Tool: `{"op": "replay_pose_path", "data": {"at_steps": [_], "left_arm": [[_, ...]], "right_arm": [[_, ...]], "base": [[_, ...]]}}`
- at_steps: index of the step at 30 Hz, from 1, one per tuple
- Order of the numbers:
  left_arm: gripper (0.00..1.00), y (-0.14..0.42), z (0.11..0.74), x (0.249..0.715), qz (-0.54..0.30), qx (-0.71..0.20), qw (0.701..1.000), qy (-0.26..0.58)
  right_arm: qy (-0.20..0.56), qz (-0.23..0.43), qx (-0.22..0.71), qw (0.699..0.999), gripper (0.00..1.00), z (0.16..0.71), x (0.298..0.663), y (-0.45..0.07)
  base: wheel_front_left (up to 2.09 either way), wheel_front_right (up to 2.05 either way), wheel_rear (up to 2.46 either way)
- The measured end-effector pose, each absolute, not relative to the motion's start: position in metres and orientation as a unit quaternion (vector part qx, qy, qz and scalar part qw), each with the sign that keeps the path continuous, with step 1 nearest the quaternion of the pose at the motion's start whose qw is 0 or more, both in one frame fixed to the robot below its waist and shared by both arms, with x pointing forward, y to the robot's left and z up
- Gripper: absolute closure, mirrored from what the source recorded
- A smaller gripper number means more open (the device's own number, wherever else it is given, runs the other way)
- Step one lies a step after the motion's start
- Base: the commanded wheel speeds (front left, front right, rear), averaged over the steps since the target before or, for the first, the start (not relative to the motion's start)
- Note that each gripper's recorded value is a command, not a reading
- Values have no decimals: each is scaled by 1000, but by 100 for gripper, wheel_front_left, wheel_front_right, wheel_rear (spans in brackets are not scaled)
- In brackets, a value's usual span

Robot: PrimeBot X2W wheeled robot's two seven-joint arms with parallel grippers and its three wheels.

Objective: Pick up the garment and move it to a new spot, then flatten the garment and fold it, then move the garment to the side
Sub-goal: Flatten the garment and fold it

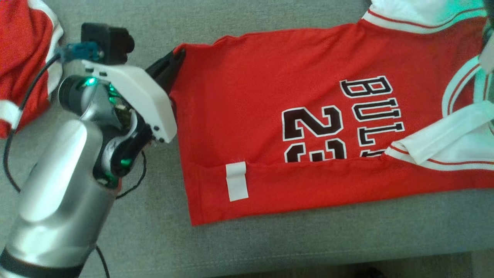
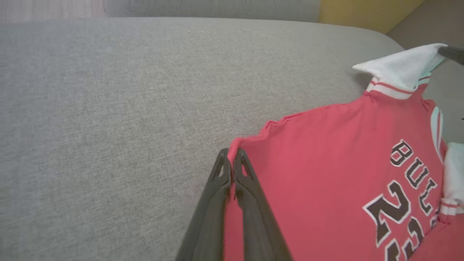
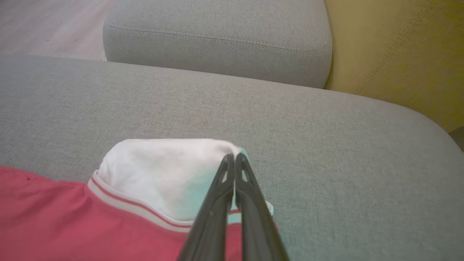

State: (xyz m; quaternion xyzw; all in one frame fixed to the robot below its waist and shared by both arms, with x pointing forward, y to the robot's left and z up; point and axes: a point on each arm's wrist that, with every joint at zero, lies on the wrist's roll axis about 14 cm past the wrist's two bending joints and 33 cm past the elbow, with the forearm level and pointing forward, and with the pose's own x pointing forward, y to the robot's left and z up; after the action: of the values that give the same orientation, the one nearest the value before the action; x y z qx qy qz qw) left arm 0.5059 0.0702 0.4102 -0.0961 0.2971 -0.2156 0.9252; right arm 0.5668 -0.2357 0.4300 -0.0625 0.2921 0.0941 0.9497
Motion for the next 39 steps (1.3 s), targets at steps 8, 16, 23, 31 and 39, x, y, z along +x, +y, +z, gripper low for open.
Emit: {"op": "replay_pose_path", "data": {"at_steps": [8,16,23,31,39], "left_arm": [[100,70,447,496,-216,-119,936,253],[100,69,446,477,-214,-142,930,263],[100,79,447,473,-203,-146,932,261],[100,78,446,460,-206,-151,928,270],[100,83,441,446,-208,-146,925,282]], "right_arm": [[269,106,-57,956,100,446,543,-233],[280,98,-63,953,100,445,517,-244],[287,87,-61,952,100,447,502,-254],[319,82,-61,942,100,437,471,-259],[345,69,-60,934,100,434,451,-269]], "base": [[0,0,0],[0,0,0],[0,0,0],[0,0,0],[0,0,0]]}}
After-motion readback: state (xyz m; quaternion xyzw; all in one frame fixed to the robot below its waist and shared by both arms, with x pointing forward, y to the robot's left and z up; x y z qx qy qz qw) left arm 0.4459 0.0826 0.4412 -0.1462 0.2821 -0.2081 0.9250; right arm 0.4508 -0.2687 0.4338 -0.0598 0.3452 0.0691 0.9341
